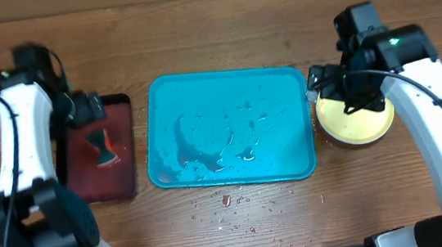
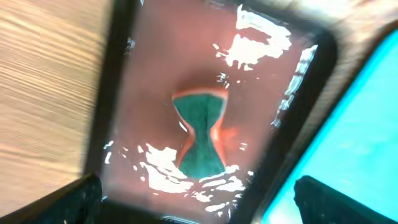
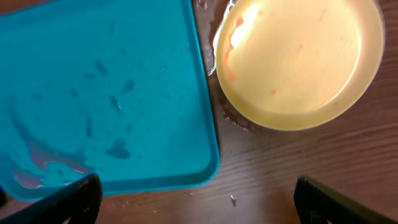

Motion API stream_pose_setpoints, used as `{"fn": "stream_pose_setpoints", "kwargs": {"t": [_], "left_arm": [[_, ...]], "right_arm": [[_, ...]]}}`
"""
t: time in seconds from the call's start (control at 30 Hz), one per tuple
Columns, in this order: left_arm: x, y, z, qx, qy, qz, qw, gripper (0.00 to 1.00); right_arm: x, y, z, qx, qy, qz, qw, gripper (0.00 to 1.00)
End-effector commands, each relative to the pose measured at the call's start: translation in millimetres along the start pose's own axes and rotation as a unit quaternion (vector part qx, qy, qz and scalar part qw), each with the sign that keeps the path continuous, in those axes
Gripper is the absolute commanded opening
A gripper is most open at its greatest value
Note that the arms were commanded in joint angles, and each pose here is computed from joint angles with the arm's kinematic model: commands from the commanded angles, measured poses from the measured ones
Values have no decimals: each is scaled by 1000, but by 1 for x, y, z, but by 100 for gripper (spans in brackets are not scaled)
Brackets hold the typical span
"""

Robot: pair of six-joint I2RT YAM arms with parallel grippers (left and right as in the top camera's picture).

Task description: Clean dirty plates on tray and stack at the side

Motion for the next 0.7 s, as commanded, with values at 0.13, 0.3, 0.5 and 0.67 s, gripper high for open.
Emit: {"fn": "stream_pose_setpoints", "kwargs": {"t": [0.13, 0.3, 0.5, 0.67], "left_arm": [[10, -3, 153, 24, -211, 3, 977, 100], [1, -4, 171, 27, -234, 4, 972, 100], [4, -4, 164, 26, -225, 4, 974, 100], [5, -4, 162, 26, -222, 4, 975, 100]], "right_arm": [[-3, 3, 100, 53, -68, 14, 996, 100], [-33, 5, 187, 193, -141, 64, 969, 100], [-103, -32, 268, 321, -226, 97, 915, 100], [-142, -64, 293, 354, -274, 105, 888, 100]]}}
Point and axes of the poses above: each gripper's point midway between its finger pads, its own z axis back along the fingers, its own y axis along the line the jaws close on, x = y × z, the point moved 5 cm from there along z, back along the fingers, and after that the axes turned 15 degrees about -z, right-handed, at the moved point
